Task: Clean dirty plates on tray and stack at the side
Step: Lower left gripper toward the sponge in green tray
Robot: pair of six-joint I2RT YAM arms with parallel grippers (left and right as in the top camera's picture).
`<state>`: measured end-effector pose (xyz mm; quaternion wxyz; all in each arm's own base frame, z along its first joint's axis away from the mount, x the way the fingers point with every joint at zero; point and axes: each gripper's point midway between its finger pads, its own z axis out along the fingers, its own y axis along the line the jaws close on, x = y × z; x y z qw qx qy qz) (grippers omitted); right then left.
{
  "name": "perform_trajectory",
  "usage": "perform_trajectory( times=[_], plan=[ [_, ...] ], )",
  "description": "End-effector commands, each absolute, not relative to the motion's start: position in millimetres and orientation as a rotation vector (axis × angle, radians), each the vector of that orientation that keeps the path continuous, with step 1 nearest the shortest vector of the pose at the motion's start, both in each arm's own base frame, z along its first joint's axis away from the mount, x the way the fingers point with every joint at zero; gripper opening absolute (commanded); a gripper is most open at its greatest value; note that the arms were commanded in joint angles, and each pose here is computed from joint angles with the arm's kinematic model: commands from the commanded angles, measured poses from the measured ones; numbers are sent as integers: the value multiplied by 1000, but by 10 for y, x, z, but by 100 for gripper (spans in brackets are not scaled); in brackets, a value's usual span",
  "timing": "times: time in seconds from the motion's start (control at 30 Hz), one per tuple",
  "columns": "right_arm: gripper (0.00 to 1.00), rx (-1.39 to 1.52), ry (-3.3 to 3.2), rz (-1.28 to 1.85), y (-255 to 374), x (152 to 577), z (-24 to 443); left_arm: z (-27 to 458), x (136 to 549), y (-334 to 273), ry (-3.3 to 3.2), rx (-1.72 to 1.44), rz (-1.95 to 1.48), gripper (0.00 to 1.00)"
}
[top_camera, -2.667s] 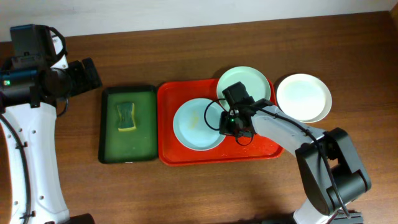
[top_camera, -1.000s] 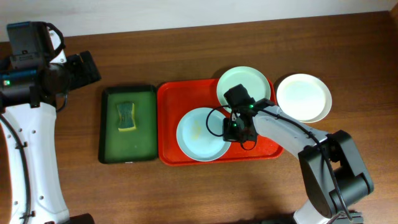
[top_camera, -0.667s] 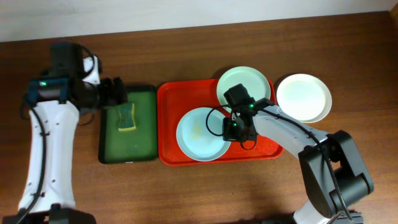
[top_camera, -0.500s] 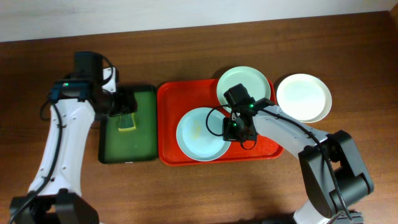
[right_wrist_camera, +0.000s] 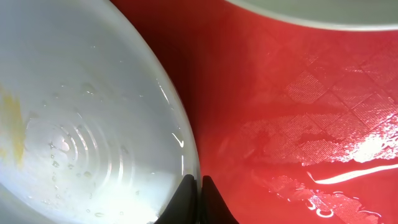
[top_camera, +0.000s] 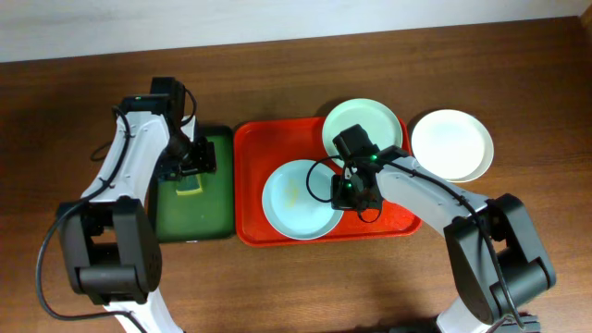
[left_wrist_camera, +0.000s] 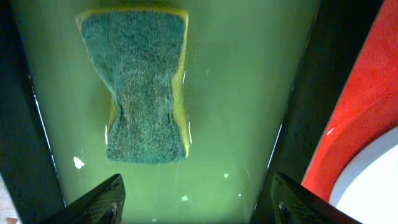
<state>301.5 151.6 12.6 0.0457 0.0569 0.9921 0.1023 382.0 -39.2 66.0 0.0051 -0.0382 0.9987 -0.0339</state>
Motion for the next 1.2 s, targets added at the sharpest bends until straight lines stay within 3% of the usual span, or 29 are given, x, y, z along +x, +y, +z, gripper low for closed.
perform_trajectory(
  times=[0.0, 0.9, 1.03, 1.17],
  plan=[
    [4, 153, 2991, 314, 1534, 3086, 232, 672, 3930, -384, 3094, -102, -93, 70],
    [4, 152, 2990, 308, 1529, 3089, 231, 202, 4288, -356, 3030, -96, -43, 71],
    [4, 147, 2990, 309, 1530, 3088, 231, 200, 4291, -311, 3027, -98, -5, 64],
    [4, 147, 2991, 308, 1529, 3087, 231, 266, 4296, -312, 3033, -48, -2, 64]
  ],
)
